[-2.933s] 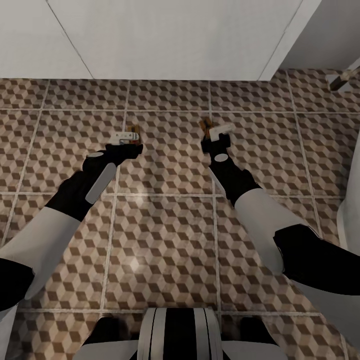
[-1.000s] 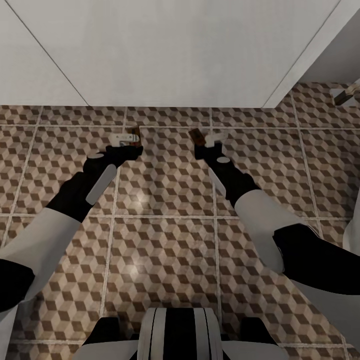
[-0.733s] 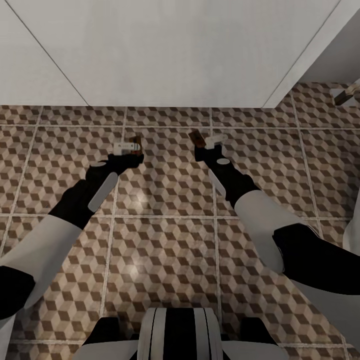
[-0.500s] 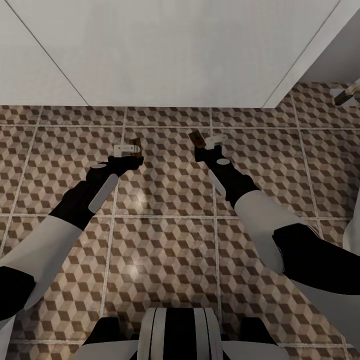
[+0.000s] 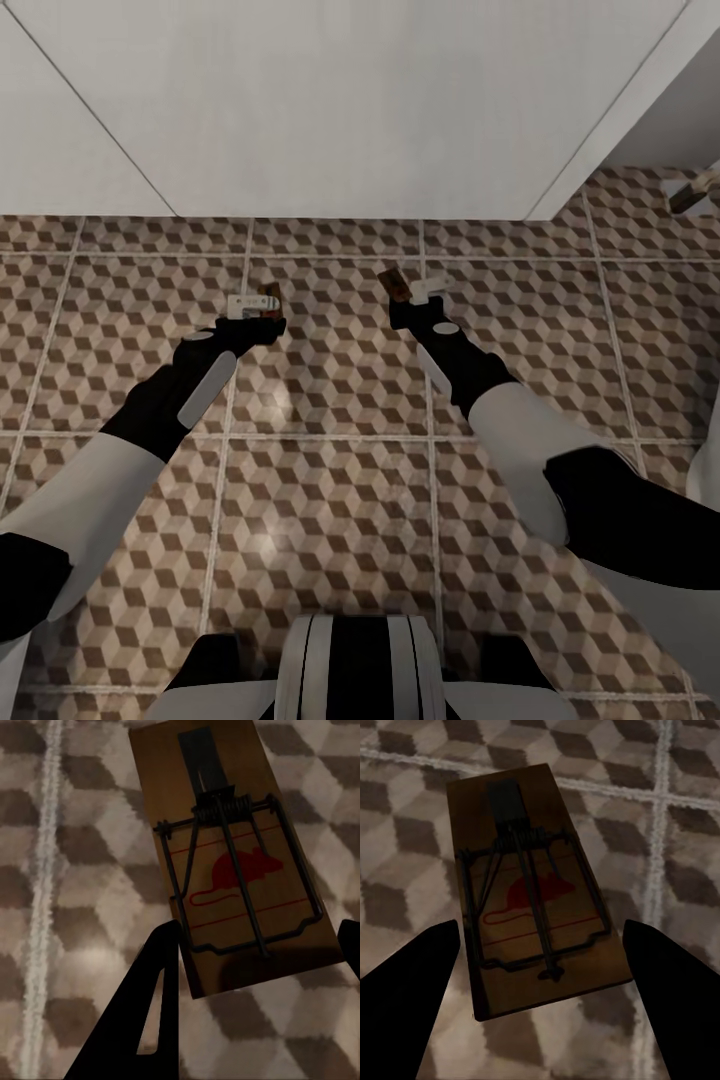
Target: Take the four mousetraps from the cabinet in the bathroom and place them on the bathroom floor. Make sure all four end up on the same floor surface, and ensure that at least two of them are either under or directly next to the same bathroom sink.
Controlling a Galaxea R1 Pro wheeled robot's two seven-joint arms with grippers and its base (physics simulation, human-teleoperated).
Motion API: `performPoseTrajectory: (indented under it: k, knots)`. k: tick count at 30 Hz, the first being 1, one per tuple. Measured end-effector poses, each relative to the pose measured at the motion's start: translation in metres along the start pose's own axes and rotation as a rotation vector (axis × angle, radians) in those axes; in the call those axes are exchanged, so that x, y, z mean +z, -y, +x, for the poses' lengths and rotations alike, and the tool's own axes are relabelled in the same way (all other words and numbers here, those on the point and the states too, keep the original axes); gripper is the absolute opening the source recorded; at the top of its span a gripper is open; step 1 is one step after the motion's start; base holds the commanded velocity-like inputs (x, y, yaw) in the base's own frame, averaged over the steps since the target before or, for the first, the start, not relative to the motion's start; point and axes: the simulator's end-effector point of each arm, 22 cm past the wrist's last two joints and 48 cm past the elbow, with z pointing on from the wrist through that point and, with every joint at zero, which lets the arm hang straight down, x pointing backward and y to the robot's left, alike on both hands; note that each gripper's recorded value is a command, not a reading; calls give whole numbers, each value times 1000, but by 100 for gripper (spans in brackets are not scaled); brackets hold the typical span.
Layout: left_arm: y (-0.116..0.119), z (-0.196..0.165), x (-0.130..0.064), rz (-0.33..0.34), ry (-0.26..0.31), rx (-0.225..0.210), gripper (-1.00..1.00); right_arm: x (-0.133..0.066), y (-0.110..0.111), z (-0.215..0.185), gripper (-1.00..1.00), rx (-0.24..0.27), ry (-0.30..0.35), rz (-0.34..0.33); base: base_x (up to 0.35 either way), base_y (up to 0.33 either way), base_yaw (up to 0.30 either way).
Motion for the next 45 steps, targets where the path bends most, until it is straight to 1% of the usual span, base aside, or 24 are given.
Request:
performPoseTrajectory:
  k: [7,22,29,45]
  knots:
    - [0,1,0,-1,-2,1,-100,0,0,12,-100,-1,-9,2,158,0,0]
    - [-1,2,0,-2,-3,1,-100,0,1,22,-100,-7,-21,5,11,0,0]
    - [-1,2,1,-2,-4,1,-100,0,2,23,-100,-9,1,8,0,0,0]
    - [-2,2,0,-5,-5,2,-100,0,1,21,-100,-9,10,6,0,0,0]
